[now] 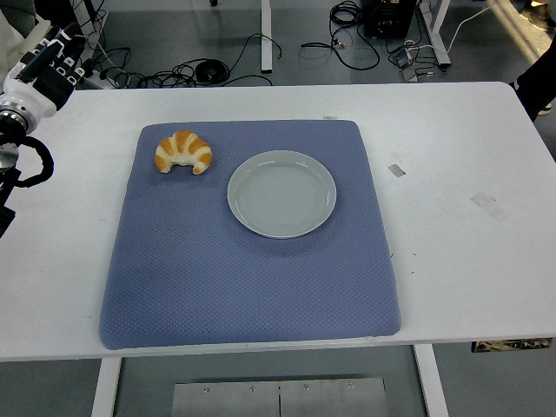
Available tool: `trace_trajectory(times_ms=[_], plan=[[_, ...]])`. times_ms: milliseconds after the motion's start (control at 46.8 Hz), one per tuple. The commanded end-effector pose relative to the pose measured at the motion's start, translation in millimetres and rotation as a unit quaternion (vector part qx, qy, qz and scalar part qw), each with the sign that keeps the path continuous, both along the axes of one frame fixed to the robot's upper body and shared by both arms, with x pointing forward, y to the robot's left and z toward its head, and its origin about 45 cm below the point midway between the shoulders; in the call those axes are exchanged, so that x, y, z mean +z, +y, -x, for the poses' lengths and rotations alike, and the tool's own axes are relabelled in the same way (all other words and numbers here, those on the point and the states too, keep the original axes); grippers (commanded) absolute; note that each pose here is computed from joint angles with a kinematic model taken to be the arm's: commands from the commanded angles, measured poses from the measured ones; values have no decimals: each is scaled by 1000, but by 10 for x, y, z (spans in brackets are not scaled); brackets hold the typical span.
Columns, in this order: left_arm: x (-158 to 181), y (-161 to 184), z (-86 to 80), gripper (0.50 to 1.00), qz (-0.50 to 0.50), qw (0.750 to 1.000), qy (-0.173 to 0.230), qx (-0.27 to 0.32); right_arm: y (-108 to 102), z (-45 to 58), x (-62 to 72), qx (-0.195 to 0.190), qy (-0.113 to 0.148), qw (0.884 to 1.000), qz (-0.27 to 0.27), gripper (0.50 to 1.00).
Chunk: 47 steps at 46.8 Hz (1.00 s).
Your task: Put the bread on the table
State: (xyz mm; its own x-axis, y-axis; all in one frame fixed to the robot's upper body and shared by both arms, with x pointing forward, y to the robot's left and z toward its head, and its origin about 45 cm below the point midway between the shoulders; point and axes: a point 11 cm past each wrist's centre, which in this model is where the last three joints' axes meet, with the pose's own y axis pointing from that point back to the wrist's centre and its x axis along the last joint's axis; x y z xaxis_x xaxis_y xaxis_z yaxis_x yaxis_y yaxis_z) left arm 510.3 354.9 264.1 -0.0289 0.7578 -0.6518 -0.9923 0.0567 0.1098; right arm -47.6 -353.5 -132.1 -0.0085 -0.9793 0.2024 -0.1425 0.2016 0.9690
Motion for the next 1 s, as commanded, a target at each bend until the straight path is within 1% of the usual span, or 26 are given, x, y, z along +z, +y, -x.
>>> trace_trajectory(times_ms=[0, 85, 214, 427, 684, 876, 983], plan=[[-55, -93, 3, 981, 7, 1000, 0, -11, 0, 0, 0, 0, 0, 1000, 0, 1000], [-140, -171, 18, 981, 14, 1000, 6, -16, 0, 0, 0, 0, 0, 1000, 0, 1000], [-242, -156, 60, 981, 39, 999, 10, -6, -5, 1, 1, 0, 0, 1000, 1, 1000], [-314, -289, 62, 981, 57, 998, 15, -11, 0, 0, 0, 0, 0, 1000, 0, 1000], [-327, -297, 66, 981, 56, 998, 17, -12, 0, 0, 0, 0, 0, 1000, 0, 1000], [-460, -253, 133, 981, 55, 998, 28, -8, -5, 1, 1, 0, 0, 1000, 1, 1000], [-477, -255, 140, 981, 55, 998, 29, -8, 15, -2, -2, -1, 0, 1000, -2, 1000]])
